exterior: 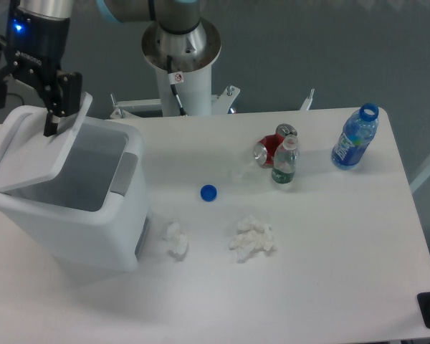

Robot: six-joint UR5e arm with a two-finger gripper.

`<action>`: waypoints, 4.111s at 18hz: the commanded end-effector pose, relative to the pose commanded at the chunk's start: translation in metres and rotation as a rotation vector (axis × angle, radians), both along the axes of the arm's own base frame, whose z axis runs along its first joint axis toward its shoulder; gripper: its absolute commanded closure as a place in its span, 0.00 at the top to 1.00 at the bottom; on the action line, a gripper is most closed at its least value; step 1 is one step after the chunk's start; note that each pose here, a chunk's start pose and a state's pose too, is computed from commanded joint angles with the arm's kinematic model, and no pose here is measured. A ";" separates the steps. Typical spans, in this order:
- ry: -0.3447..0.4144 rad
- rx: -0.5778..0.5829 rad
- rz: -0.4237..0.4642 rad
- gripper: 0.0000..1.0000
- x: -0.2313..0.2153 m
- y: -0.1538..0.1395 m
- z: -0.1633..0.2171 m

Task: Close the trash can
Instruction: 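Push the upright lid forward and down onto the trash can, then press the gripper down on the closed lid and hold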

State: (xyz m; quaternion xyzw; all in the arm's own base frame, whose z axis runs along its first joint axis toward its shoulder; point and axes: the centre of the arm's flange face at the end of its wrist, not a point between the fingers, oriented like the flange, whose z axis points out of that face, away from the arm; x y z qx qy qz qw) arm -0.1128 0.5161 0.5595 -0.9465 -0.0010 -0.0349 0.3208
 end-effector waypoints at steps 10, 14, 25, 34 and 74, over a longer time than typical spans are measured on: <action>0.030 -0.046 0.016 1.00 -0.024 -0.003 -0.022; 0.040 -0.052 0.022 1.00 -0.036 -0.005 -0.025; 0.025 -0.083 0.021 1.00 -0.036 -0.007 -0.045; 0.010 -0.105 0.019 1.00 -0.038 -0.002 -0.058; 0.171 -0.156 0.178 1.00 -0.119 -0.034 -0.036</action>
